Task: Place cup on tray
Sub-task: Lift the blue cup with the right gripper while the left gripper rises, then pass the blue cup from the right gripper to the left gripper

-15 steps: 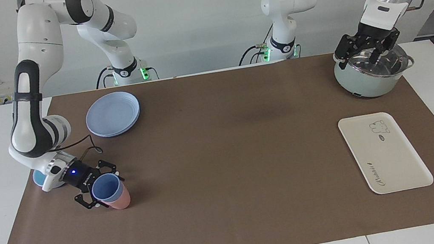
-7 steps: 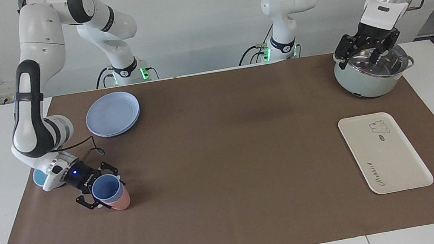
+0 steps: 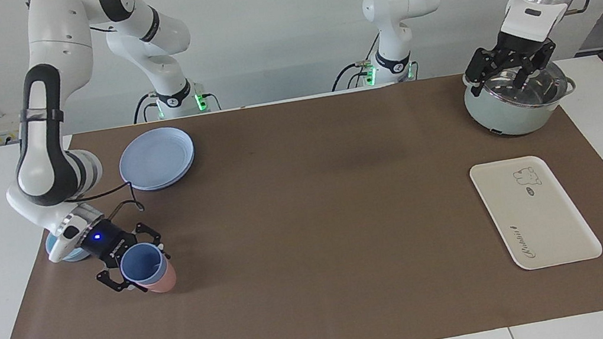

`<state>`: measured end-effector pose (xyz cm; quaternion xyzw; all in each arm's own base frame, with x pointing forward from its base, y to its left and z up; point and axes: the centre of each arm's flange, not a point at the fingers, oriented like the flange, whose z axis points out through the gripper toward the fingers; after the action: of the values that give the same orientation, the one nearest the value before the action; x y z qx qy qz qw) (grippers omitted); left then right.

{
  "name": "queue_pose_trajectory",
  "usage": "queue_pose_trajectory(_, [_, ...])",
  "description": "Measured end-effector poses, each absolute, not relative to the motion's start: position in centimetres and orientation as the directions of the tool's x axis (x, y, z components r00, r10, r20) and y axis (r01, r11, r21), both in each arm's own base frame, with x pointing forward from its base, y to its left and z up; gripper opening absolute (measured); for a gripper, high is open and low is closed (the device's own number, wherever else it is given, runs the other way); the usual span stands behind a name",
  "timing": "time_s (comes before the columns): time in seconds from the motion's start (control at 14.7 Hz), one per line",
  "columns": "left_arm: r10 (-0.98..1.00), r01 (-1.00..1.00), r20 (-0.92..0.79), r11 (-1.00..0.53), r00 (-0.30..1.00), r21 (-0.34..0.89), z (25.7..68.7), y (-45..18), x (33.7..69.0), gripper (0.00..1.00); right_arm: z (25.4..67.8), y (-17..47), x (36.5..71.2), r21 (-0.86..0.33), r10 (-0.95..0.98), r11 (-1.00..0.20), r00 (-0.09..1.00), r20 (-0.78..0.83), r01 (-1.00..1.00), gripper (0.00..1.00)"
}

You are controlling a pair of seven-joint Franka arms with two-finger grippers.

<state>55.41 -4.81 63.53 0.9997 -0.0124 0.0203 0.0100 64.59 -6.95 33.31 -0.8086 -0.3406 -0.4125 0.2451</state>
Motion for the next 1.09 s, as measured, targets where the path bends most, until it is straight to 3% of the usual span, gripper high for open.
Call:
queue_pose_trajectory(0.2, [-0.017,-0.019,0.060,-0.999,0.998,0.032,63.7,-4.7,55.6,1.00,38.3,-4.4,64.9,-0.158,0.357,-0.680,0.512,0.782,0.716,0.83])
queue_pose_trajectory(0.61, [0.069,0.040,0.111,-0.969,0.991,0.245,63.6,-4.0,57.4,0.94,44.7,2.3,65.5,-0.155,0.420,-0.754,0.650,0.634,0.639,0.83])
queue_pose_trajectory(0.68, [0.085,0.052,0.103,-0.956,0.991,0.287,63.3,-4.5,58.1,0.88,45.6,3.6,65.6,-0.149,0.426,-0.767,0.670,0.607,0.624,0.83])
queue_pose_trajectory(1.09, [0.252,0.207,0.048,-0.877,0.967,0.434,60.4,-12.1,65.1,0.87,47.9,14.1,64.7,-0.074,0.425,-0.851,0.765,0.483,0.519,0.83])
